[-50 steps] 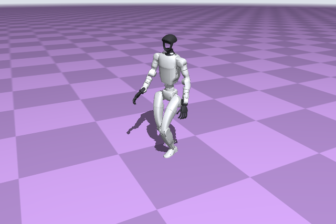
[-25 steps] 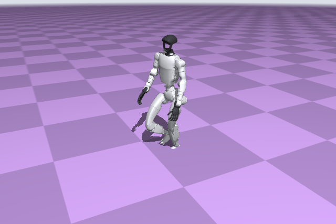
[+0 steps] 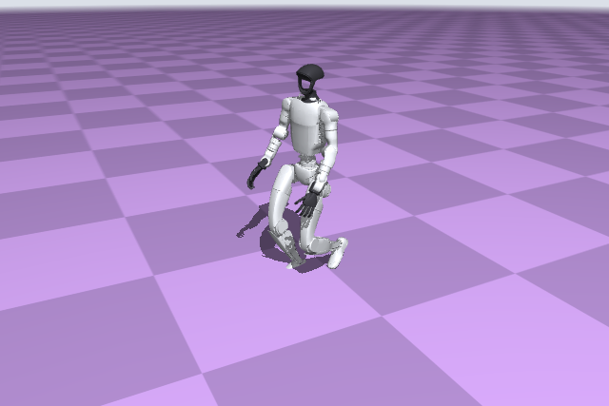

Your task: Walk

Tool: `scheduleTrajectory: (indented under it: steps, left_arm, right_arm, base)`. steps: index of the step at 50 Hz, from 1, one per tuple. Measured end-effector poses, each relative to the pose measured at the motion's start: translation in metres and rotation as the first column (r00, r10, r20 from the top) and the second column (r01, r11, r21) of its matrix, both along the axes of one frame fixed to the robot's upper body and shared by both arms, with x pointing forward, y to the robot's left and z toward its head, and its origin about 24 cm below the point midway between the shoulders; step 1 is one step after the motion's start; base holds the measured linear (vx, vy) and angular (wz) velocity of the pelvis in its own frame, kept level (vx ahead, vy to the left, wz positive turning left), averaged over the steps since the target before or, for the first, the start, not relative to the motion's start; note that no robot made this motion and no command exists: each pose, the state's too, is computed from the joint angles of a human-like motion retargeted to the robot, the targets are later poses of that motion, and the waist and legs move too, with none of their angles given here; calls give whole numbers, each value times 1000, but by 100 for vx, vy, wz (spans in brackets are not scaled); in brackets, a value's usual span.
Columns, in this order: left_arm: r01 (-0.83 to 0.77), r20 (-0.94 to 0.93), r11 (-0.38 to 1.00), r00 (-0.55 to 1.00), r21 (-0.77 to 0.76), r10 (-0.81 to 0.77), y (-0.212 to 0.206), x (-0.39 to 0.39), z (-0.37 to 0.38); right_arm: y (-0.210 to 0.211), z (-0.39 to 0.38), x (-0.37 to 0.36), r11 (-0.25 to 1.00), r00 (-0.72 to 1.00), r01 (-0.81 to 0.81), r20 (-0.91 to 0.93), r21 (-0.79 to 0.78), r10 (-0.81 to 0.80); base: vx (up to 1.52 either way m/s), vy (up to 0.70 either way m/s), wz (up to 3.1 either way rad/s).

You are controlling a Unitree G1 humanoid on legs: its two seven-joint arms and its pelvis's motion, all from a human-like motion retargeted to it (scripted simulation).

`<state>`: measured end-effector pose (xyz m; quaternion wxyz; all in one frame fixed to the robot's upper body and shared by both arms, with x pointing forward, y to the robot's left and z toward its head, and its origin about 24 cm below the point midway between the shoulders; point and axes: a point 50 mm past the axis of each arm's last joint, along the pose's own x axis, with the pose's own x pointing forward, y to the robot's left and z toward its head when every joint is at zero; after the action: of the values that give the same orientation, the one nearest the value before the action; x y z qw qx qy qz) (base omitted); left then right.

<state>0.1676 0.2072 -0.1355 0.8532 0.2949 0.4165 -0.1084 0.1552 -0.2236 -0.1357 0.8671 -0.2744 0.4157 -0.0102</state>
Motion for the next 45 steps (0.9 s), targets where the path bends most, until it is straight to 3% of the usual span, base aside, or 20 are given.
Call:
scheduleTrajectory:
  steps: [8,16,25,35,45]
  left_arm:
    - [-93,-78,996,992,12,94,12,-33,-12]
    - [-128,-125,991,983,28,131,13,-48,-17]
    - [-51,-98,998,994,22,53,11,-31,-12]
    - [2,-2,998,1000,67,-2,14,3,2]
    - [80,-65,996,995,40,-77,3,-24,-10]
  right_arm:
    - [11,16,32,998,992,-42,117,43,36]
    - [17,8,24,996,996,-80,51,42,77]
    - [18,-6,-1,993,993,-82,-84,85,89]
    - [29,6,20,988,995,-96,42,118,92]
    - [30,2,8,987,991,-132,26,92,130]
  base:
    - [65,2,6]
    - [65,10,38]
    - [61,12,50]
    - [51,3,-3]
    - [55,-4,-33]
